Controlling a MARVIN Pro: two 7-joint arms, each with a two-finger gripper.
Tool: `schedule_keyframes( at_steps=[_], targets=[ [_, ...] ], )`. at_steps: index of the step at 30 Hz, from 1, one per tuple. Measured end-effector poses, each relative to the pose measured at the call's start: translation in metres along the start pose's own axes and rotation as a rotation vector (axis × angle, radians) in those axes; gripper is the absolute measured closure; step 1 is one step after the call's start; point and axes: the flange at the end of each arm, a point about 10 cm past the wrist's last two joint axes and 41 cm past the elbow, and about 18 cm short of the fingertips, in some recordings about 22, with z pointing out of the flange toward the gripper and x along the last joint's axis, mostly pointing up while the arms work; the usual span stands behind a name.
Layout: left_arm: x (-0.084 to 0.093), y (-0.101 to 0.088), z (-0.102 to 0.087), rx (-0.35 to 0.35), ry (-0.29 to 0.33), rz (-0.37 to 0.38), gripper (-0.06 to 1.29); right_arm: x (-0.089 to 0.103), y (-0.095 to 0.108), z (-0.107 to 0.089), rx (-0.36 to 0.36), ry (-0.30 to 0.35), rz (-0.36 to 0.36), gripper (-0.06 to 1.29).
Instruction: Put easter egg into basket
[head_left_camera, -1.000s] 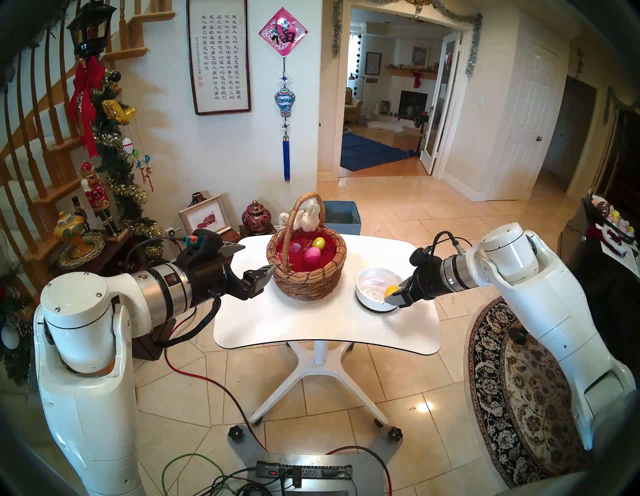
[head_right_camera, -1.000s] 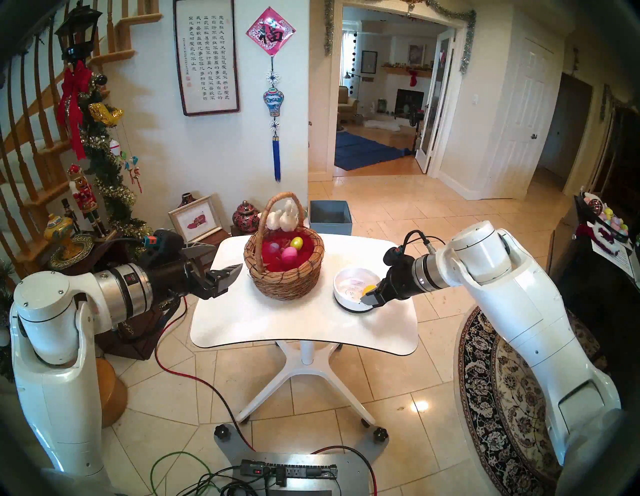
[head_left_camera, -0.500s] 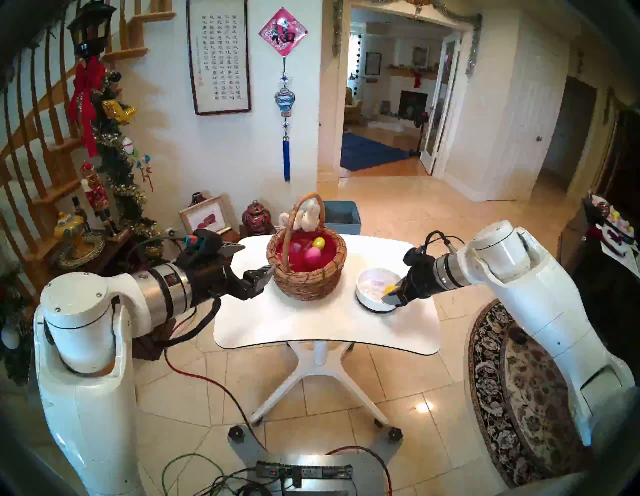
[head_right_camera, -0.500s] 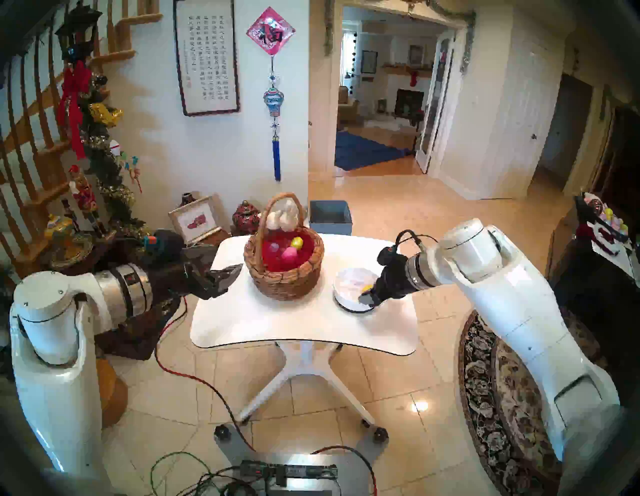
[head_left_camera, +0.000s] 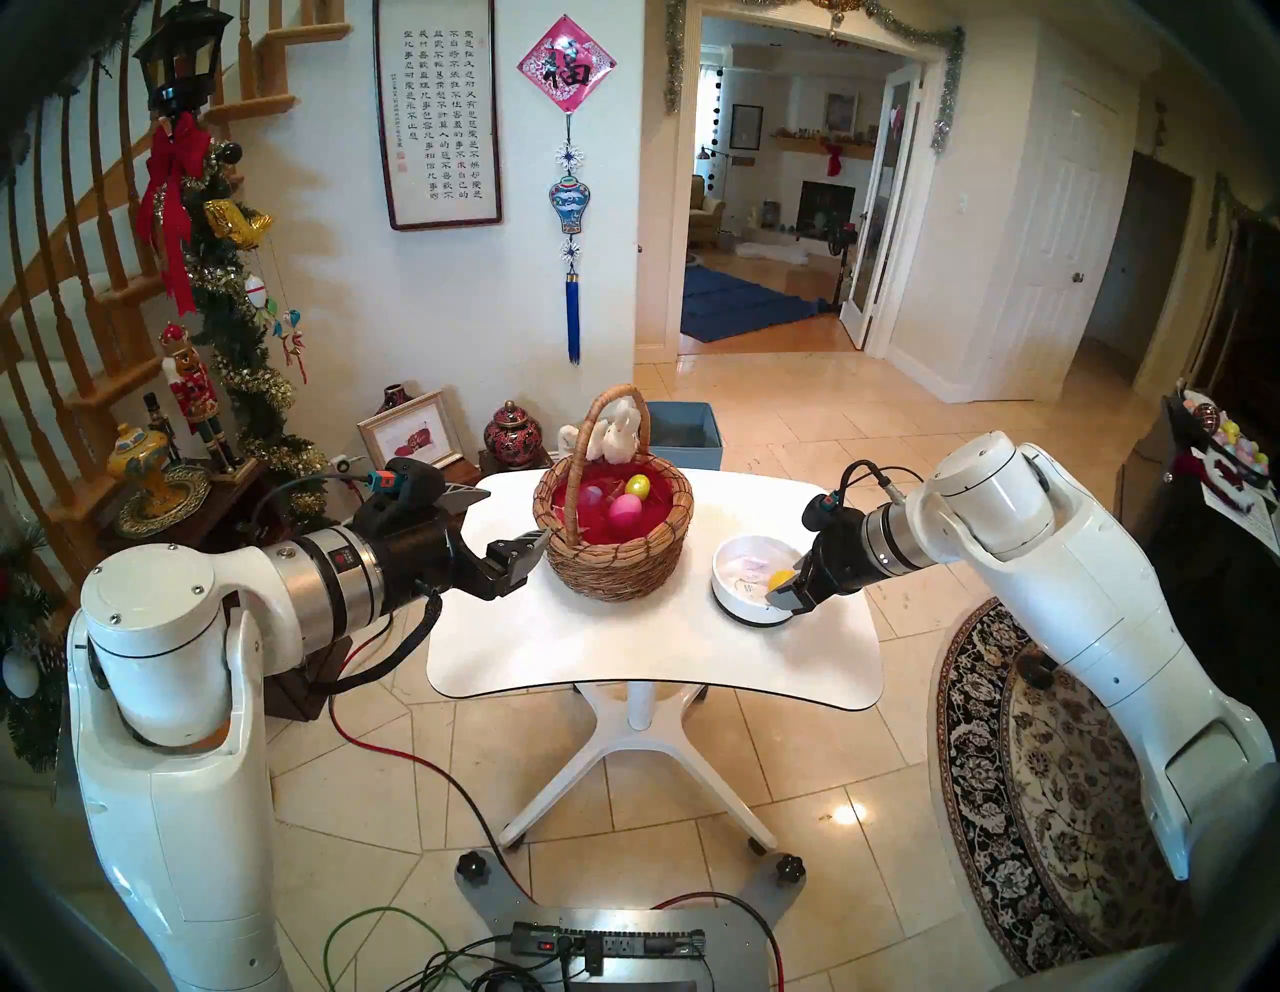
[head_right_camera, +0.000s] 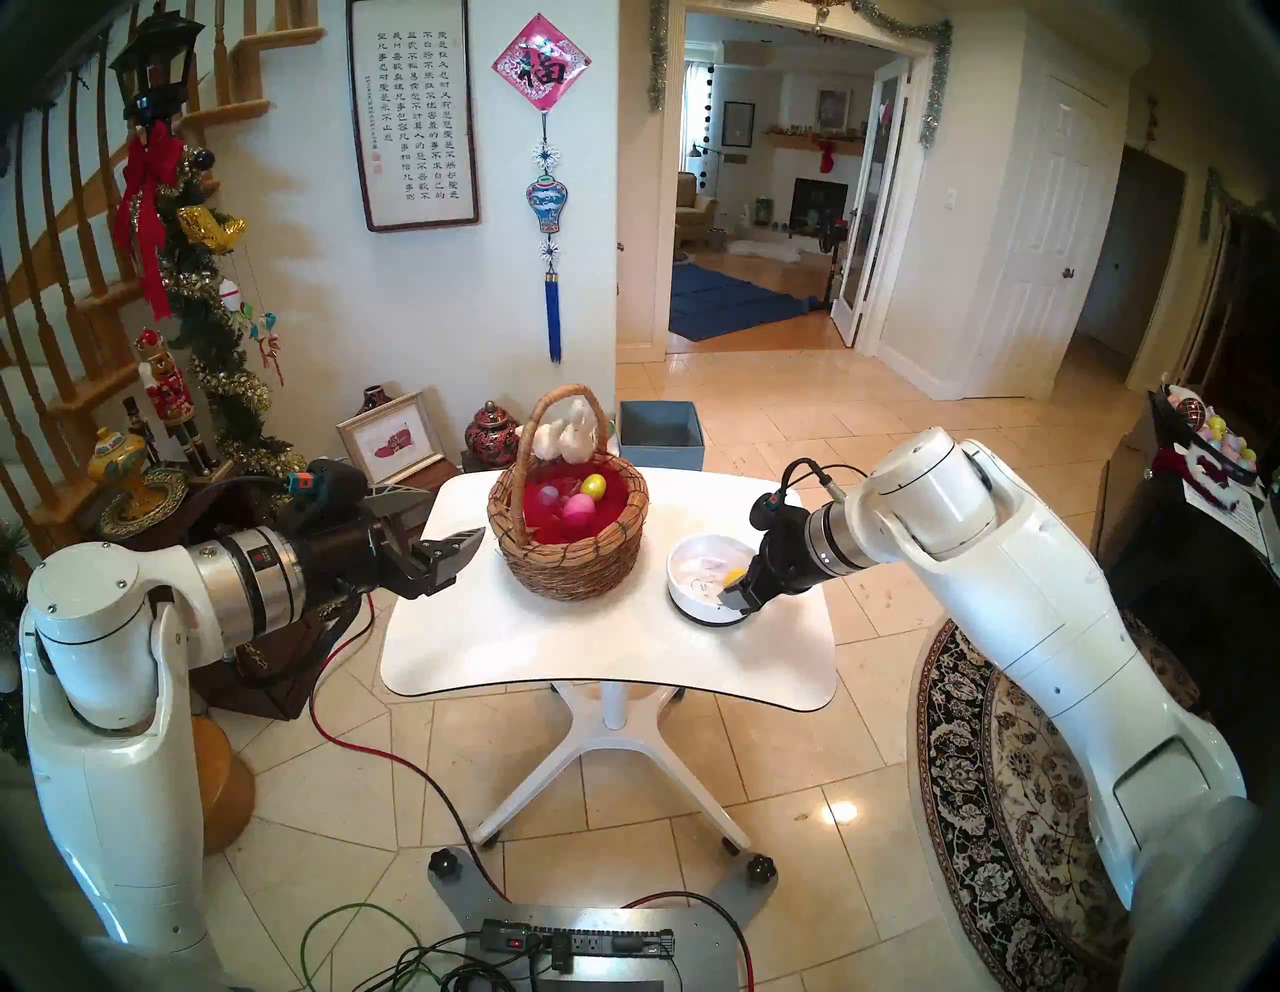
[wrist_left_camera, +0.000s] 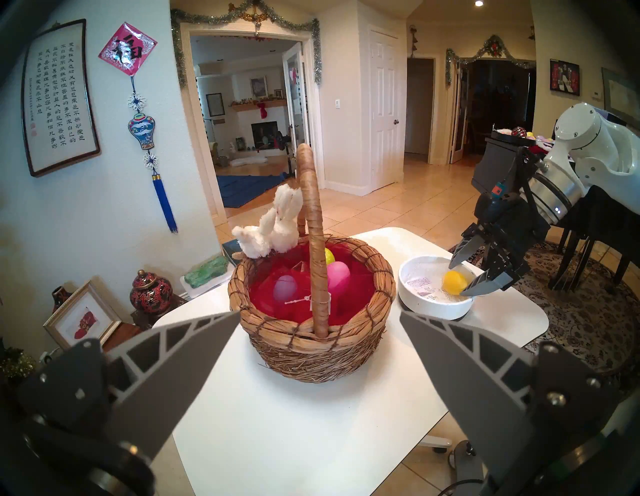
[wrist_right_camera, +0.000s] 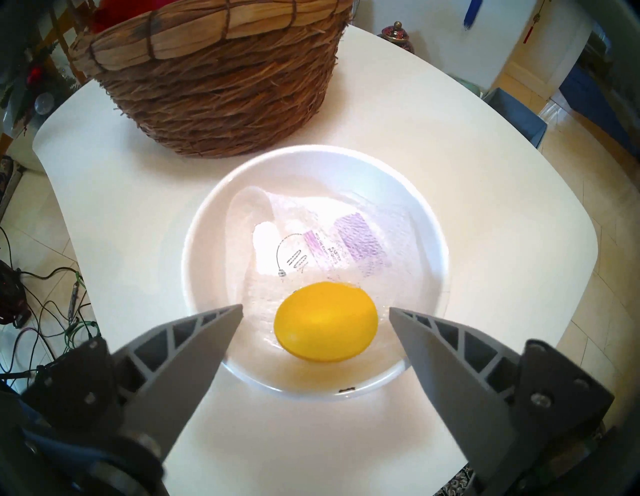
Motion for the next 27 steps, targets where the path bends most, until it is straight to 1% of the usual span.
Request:
schedule_keyframes(
  at_steps=[16, 18, 19, 20, 27],
  targets=[
    [0.0000, 0.0000, 0.0000, 0.000, 0.000, 0.000, -0.03, -0.0006, -0.0008, -0.0010, -0.004, -0.015, -0.008, 0.13],
    [0.0000, 0.0000, 0.0000, 0.000, 0.000, 0.000, -0.03, -0.0010, -0.0007, -0.0014, -0.003, -0.014, -0.006, 0.20],
    [0.0000, 0.0000, 0.0000, 0.000, 0.000, 0.000, -0.03, -0.0014, -0.0006, -0.0016, -0.002, -0.013, -0.004, 0.31],
    [0.0000, 0.0000, 0.0000, 0.000, 0.000, 0.000, -0.03, -0.0020, -0.0006, -0.0018, 0.001, -0.012, -0.001, 0.62],
    [0.0000, 0.0000, 0.0000, 0.000, 0.000, 0.000, -0.03, -0.0037, -0.0008, -0.0037, 0.010, -0.006, 0.009, 0.66]
  ],
)
